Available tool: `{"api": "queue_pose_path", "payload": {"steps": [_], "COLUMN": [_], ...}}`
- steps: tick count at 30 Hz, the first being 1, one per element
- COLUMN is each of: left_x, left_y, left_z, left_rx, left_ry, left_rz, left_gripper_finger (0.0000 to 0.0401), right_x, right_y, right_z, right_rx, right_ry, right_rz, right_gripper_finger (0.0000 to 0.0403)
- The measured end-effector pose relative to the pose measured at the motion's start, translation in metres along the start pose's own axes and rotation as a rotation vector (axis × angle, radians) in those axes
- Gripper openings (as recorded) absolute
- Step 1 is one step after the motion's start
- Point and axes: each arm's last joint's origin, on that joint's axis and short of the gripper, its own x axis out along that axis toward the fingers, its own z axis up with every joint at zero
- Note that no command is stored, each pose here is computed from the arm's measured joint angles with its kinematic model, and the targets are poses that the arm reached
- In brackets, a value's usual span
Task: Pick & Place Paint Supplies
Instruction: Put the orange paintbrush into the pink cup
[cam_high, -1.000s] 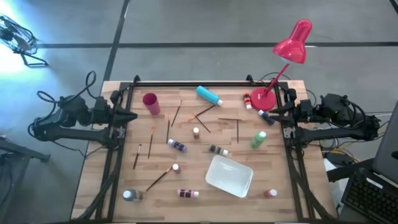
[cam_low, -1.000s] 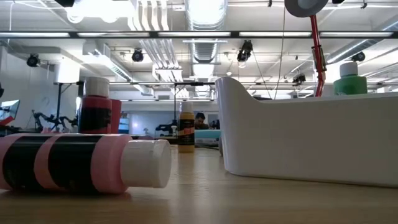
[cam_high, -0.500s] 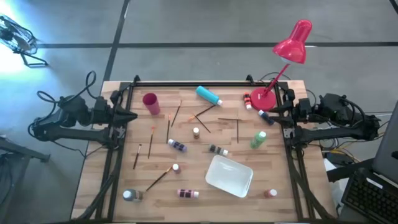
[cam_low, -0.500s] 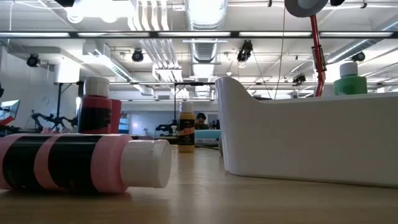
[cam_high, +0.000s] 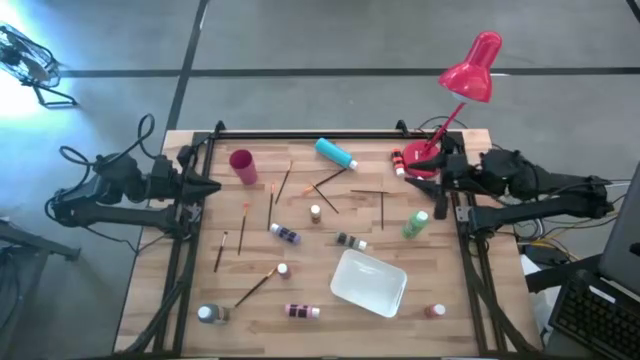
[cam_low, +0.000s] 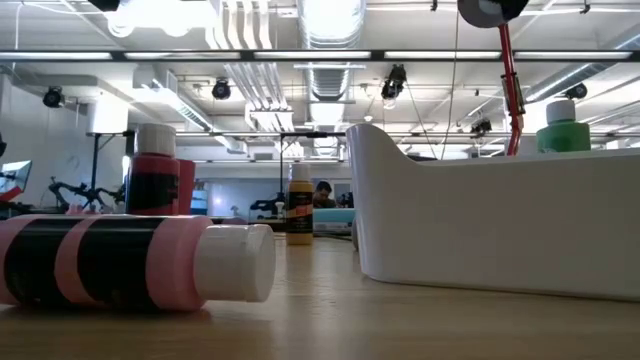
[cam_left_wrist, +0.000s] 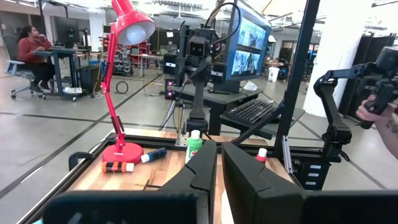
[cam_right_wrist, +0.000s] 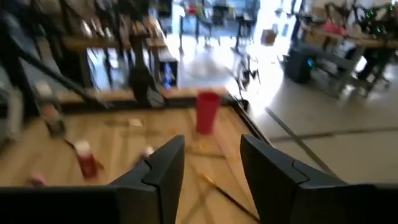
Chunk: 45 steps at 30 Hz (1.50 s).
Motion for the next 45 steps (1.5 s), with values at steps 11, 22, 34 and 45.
{"api": "queue_pose_path", "payload": {"steps": [11,22,34,45], "left_x": [0.000,0.000,0.000,0.000], "left_y": [0.000,0.000,0.000,0.000], "left_z": [0.000,0.000,0.000,0.000], "left_rx": [0.000,0.000,0.000,0.000], "left_ry": [0.000,0.000,0.001,0.000], "left_rz": [-0.001,-0.001,0.000,0.000], "left_gripper_finger": [0.0032,0.0032,0.0032,0.0032], "right_x": [0.040,0.092,0.137,0.147], "right_y": [0.008,-0.005,-0.029,-0.046], "right_z": [-0.008,-0.004,-0.042,-0.079], "right_rx": [-0.052,0.003,-0.008,-0.002], "right_ry": [0.478,0.845,1.160,1.220], "right_rz": [-0.057,-0.185,-0.251,-0.201], "right_gripper_finger": [0.0146,0.0145,0.0183,0.0166]}}
